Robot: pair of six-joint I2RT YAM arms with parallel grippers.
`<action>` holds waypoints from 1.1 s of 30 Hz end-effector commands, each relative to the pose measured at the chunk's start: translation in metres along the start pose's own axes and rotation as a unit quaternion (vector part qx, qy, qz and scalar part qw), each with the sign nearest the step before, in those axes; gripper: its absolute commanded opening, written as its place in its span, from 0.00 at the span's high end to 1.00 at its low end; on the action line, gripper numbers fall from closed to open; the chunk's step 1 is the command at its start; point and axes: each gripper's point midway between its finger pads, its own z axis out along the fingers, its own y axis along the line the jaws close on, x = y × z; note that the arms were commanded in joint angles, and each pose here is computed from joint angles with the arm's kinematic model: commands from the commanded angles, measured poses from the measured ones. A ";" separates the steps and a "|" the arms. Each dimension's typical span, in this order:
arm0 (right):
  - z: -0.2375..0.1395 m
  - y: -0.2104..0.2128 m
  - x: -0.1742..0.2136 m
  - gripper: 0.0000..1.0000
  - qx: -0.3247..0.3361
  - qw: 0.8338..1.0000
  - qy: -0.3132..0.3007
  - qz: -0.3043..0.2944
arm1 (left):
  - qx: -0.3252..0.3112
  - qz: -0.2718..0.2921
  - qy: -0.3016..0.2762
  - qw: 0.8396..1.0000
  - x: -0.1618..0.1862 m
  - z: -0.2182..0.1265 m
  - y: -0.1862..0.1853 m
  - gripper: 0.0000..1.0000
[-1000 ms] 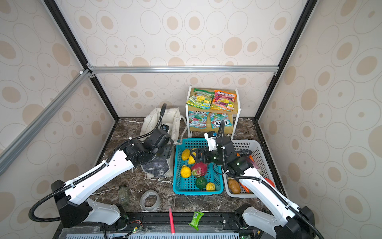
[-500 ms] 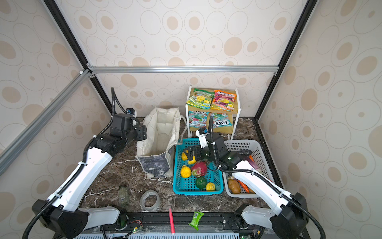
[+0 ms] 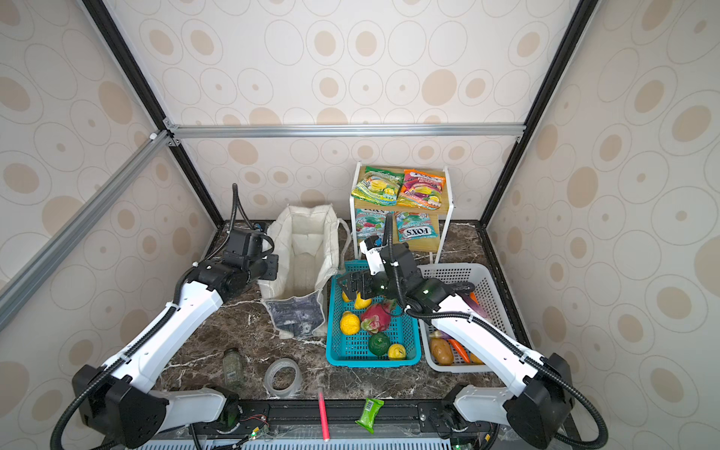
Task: Place the food into the grocery bag and tie it
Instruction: 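Grasp the opposite bag rim with the right gripper and pull the bag open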
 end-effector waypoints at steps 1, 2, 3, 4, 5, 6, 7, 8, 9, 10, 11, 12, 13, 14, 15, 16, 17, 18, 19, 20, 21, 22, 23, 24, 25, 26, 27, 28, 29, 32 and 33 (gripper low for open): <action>0.009 0.013 -0.006 0.01 -0.010 1.000 0.002 -0.010 | -0.009 -0.001 -0.004 1.000 0.009 -0.015 0.010 1.00; 0.013 0.012 -0.005 0.01 -0.005 1.000 0.006 -0.008 | -0.010 0.003 -0.007 1.000 0.009 -0.014 0.010 0.99; 0.018 0.010 -0.006 0.00 0.003 1.000 0.010 -0.005 | -0.016 0.007 -0.005 1.000 0.010 -0.012 0.012 0.95; 0.022 0.008 -0.007 0.00 0.013 1.000 0.014 -0.004 | -0.023 0.011 -0.002 1.000 0.011 -0.009 0.013 0.82; 0.025 0.006 -0.008 0.00 0.021 1.000 0.017 -0.002 | -0.029 0.012 0.001 1.000 0.010 -0.007 0.015 0.62; 0.028 0.003 -0.010 0.00 0.031 0.999 0.019 0.001 | -0.032 0.013 0.005 0.999 0.010 -0.004 0.015 0.53; 0.030 0.001 -0.012 0.00 0.040 0.999 0.019 0.002 | -0.030 0.015 0.007 0.999 0.009 -0.002 0.014 0.46; 0.033 0.000 -0.015 0.00 0.044 0.999 0.019 0.001 | -0.027 0.015 0.006 0.999 0.008 0.001 0.012 0.41; 0.034 0.000 -0.019 0.00 0.047 0.999 0.015 0.001 | -0.026 0.016 0.006 1.000 0.006 0.004 0.011 0.38; 0.037 0.002 -0.024 0.00 0.044 0.999 0.008 0.001 | -0.024 0.018 0.008 1.000 0.006 0.007 0.009 0.39; 0.041 0.003 -0.028 0.00 0.041 0.999 0.003 0.001 | -0.024 0.020 0.011 0.999 0.005 0.010 0.008 0.40; 0.046 0.004 -0.032 0.00 0.037 0.999 -0.001 0.002 | -0.024 0.023 0.014 0.999 0.005 0.014 0.007 0.46; 0.052 0.006 -0.035 0.00 0.035 0.999 0.002 0.002 | -0.025 0.025 0.016 0.999 0.006 0.018 0.007 0.54; 0.058 0.006 -0.037 0.00 0.037 0.999 0.007 0.003 | -0.028 0.027 0.017 0.999 0.005 0.020 0.007 0.62; 0.064 0.007 -0.040 0.01 0.038 0.999 0.015 0.004 | -0.035 0.027 0.021 0.999 0.005 0.022 0.009 0.75; 0.073 0.005 -0.041 0.03 0.041 0.999 0.025 0.005 | -0.042 0.027 0.020 0.999 0.004 0.022 0.011 0.86; 0.079 0.004 -0.041 0.07 0.047 0.998 0.033 0.005 | -0.046 0.027 0.018 0.998 0.003 0.021 0.013 0.92; 0.085 0.001 -0.041 0.14 0.056 0.998 0.042 0.006 | -0.050 0.027 0.014 0.998 0.001 0.020 0.014 0.97; 0.091 -0.004 -0.040 0.20 0.070 0.996 0.051 0.006 | -0.054 0.025 0.008 0.998 -0.001 0.017 0.017 0.97; 0.095 -0.006 -0.040 0.24 0.078 0.995 0.056 0.005 | -0.057 0.024 0.004 0.998 -0.003 0.014 0.019 1.00; 0.098 -0.007 -0.040 0.29 0.083 0.995 0.060 0.003 | -0.059 0.021 -0.002 0.998 -0.006 0.011 0.022 1.00; 0.101 -0.009 -0.039 0.32 0.089 0.994 0.063 0.000 | -0.061 0.020 -0.005 0.998 -0.008 0.009 0.024 1.00; 0.103 -0.010 -0.039 0.33 0.094 0.994 0.064 -0.001 | -0.062 0.019 -0.008 0.998 -0.009 0.007 0.026 1.00; 0.104 -0.011 -0.038 0.33 0.097 0.993 0.064 -0.002 | -0.061 0.018 -0.010 0.998 -0.009 0.006 0.028 1.00; 0.106 -0.011 -0.037 0.34 0.100 0.993 0.064 -0.003 | -0.059 0.017 -0.011 0.998 -0.010 0.005 0.029 1.00; 0.107 -0.012 -0.037 0.41 0.101 0.993 0.062 -0.003 | -0.061 0.016 -0.012 0.998 -0.010 0.005 0.031 1.00; 0.108 -0.011 -0.037 0.49 0.099 0.993 0.060 -0.003 | -0.064 0.015 -0.010 0.998 -0.008 0.006 0.034 1.00; 0.108 -0.009 -0.038 0.61 0.094 0.994 0.056 -0.003 | -0.068 0.012 -0.010 0.998 -0.008 0.006 0.037 1.00; 0.107 -0.010 -0.038 0.73 0.096 0.994 0.055 -0.004 | -0.073 0.007 -0.011 0.997 -0.008 0.005 0.041 1.00; 0.100 -0.017 -0.040 0.92 0.119 0.992 0.040 -0.008 | -0.087 -0.030 -0.027 0.995 -0.017 0.000 0.062 1.00; 0.097 -0.022 -0.042 0.93 0.133 0.991 0.032 -0.008 | -0.095 -0.048 -0.035 0.994 -0.024 -0.003 0.072 1.00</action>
